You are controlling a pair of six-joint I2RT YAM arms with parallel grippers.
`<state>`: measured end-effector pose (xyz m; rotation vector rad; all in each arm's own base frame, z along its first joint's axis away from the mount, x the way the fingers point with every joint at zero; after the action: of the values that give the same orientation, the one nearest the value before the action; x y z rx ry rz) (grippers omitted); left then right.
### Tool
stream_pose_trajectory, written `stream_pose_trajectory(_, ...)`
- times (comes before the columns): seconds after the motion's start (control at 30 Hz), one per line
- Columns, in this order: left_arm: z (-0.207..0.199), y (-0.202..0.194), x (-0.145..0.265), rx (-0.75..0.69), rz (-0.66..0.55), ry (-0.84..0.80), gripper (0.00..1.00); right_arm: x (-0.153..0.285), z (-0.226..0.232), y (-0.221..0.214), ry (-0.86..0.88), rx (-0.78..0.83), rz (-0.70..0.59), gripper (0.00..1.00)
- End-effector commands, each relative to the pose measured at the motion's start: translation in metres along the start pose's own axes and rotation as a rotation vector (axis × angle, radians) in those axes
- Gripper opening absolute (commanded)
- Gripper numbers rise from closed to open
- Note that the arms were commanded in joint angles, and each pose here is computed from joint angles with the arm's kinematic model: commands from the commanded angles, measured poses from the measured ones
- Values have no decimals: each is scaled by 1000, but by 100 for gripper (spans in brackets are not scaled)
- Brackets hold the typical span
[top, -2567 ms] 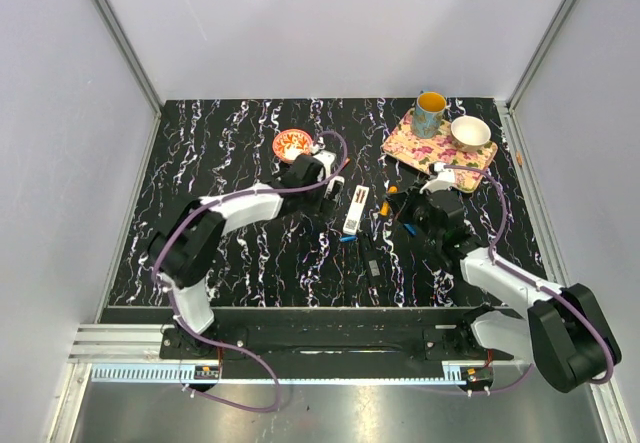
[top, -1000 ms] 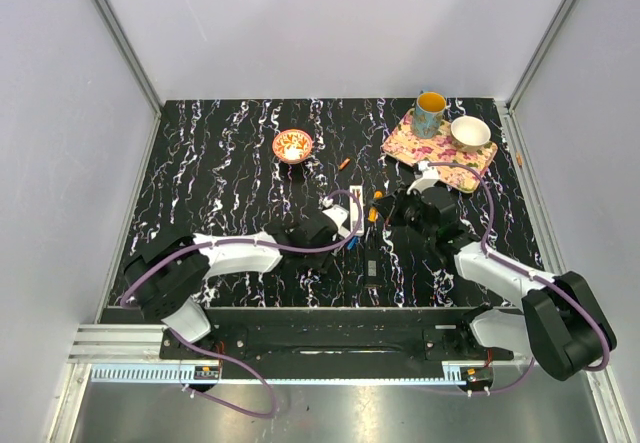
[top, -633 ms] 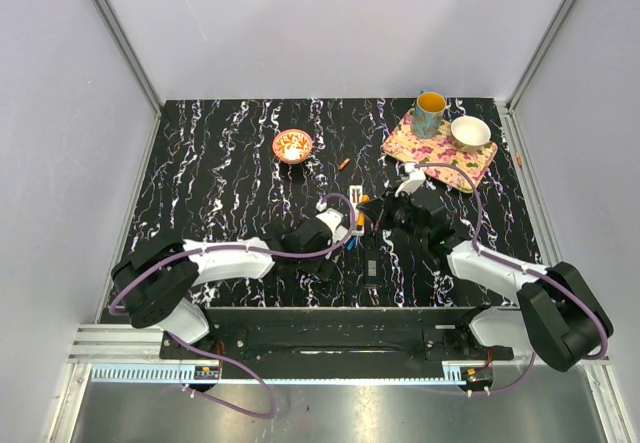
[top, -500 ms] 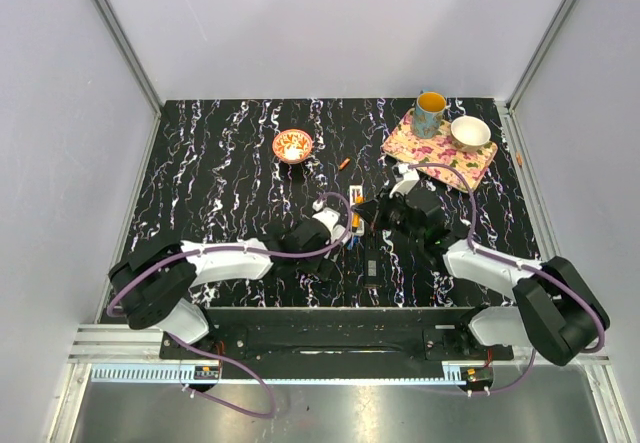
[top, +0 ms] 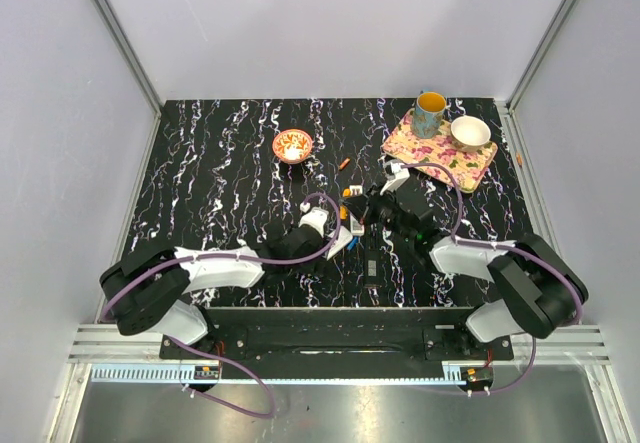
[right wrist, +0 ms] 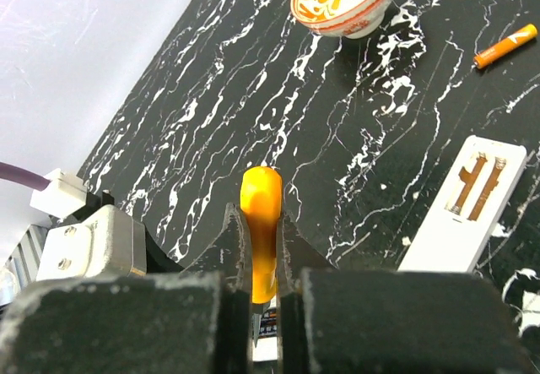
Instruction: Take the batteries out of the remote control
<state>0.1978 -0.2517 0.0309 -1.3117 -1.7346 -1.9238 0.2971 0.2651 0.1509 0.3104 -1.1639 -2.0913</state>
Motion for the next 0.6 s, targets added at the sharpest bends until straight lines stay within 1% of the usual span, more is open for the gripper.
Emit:
stream_pose_trajectory(0.0, 19, -49, -3, 24, 124, 60, 58, -8, 23, 17, 109, 13, -99, 0)
stream_pose_trajectory(0.07, 21, -51, -3, 15, 120, 59, 54, -12, 23, 13, 116, 15, -98, 0)
stream_pose_trajectory(0.13, 16, -45, -6, 13, 88, 35, 52, -15, 23, 9, 122, 15, -99, 0)
stream_pose_trajectory(0.27, 14, -46, -6, 2, 85, 12, 49, -18, 21, 2, 114, 20, -107, 0)
stream_pose_trajectory(0.37, 13, -45, -7, -1, 84, 7, 42, -20, 17, -2, 74, 30, -120, 0)
stream_pose_trajectory(0.4, 13, -46, -7, 2, 85, 9, 36, -21, 16, -1, 58, 31, -127, 0)
stream_pose_trajectory(0.47, 12, -44, -7, 7, 80, 6, 30, -23, 11, -3, 19, 40, -125, 0)
stream_pose_trajectory(0.57, 9, -40, -9, 11, 70, -2, 21, -22, 5, 3, -47, 66, -167, 0)
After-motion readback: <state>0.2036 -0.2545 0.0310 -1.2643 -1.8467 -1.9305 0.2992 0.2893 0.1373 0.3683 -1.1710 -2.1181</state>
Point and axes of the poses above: each gripper's point midway between its finger pads, its own x axis back along the fingers, its own z axis along the line the jaws close on, y = z × x, the point moved 2 cm from there along x, back along the fingers, and after that the axes turned 1 degree about -x, right-handed, at the moved point
